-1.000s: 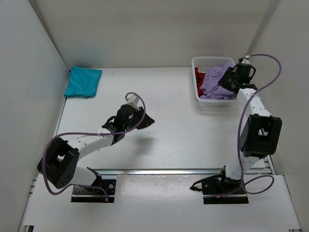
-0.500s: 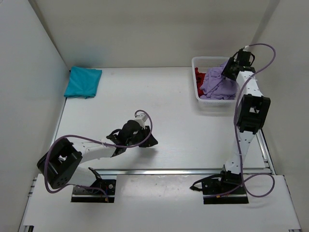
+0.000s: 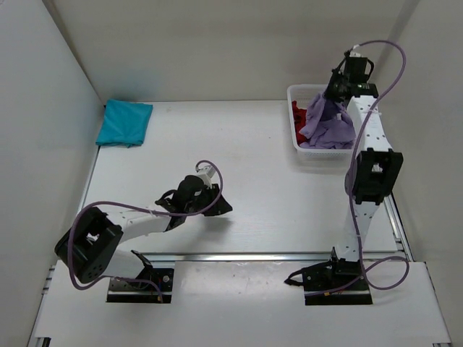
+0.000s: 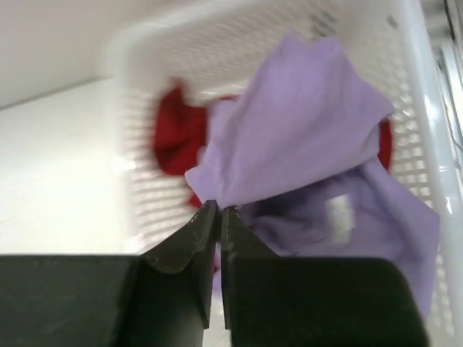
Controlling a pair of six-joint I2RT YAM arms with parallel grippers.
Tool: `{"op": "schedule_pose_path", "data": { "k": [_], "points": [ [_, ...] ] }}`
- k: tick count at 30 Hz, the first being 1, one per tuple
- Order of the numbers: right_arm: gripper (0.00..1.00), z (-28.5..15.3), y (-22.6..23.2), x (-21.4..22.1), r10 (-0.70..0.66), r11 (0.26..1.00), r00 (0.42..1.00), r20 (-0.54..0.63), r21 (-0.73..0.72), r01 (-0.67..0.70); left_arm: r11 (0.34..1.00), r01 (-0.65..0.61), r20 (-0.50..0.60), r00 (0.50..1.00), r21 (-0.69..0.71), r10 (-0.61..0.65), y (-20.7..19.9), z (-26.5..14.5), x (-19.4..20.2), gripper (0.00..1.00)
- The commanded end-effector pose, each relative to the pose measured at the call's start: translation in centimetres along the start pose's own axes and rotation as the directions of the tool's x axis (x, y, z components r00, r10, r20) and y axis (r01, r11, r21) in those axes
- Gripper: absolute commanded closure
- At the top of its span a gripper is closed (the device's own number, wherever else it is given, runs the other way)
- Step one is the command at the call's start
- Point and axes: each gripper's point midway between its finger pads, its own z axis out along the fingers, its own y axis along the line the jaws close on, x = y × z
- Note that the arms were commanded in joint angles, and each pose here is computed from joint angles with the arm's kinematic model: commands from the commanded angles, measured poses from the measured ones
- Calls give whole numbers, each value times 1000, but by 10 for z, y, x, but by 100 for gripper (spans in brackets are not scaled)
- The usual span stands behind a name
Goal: Fold and stack the t-shirts
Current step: Grab crumpled tshirt from bin with the right arm, then move the tshirt to the center of the board
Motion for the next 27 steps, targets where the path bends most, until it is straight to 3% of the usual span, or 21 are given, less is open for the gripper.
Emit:
{"op": "schedule_pose_path", "data": {
  "k": [1, 4, 8, 13, 16, 19, 20, 21, 22, 24, 27],
  "points": [
    [100, -162, 99, -104, -47, 960, 942, 333, -245, 134, 999, 43, 63, 997, 25, -44, 0, -12, -31, 65],
    [100, -238, 179, -99, -29, 853, 918, 396, -468, 229, 996, 91, 84, 992, -2, -90, 15, -18, -41, 65],
    [100, -353, 275, -93, 12, 612, 863, 505, -686, 393, 981, 193, 162, 968, -5, -190, 39, -34, -64, 62],
    [100, -461, 319, -104, 110, 398, 780, 616, -747, 533, 947, 320, 275, 911, 4, -308, 77, -67, -85, 60],
    [100, -464, 307, -103, 121, 355, 802, 584, -780, 515, 926, 378, 345, 867, 13, -359, 97, -90, -99, 59],
    [100, -388, 289, -47, 52, 376, 890, 453, -834, 403, 909, 417, 424, 820, 16, -384, 114, -113, -109, 57],
    [100, -401, 278, -47, 87, 353, 869, 487, -831, 430, 899, 439, 473, 791, 2, -388, 126, -125, -116, 57],
    [100, -353, 263, -11, 66, 391, 929, 365, -866, 313, 899, 438, 478, 791, -7, -382, 130, -128, -116, 56],
    [100, -335, 253, 17, 75, 375, 951, 298, -893, 250, 898, 440, 491, 787, -20, -374, 134, -133, -118, 57],
    [100, -293, 228, 55, 87, 408, 977, 193, -902, 142, 895, 444, 489, 790, -41, -370, 138, -133, -117, 56],
    [100, -221, 203, 122, 79, 533, 996, 34, -846, -14, 891, 451, 486, 792, -58, -369, 143, -127, -116, 55]
  ]
}}
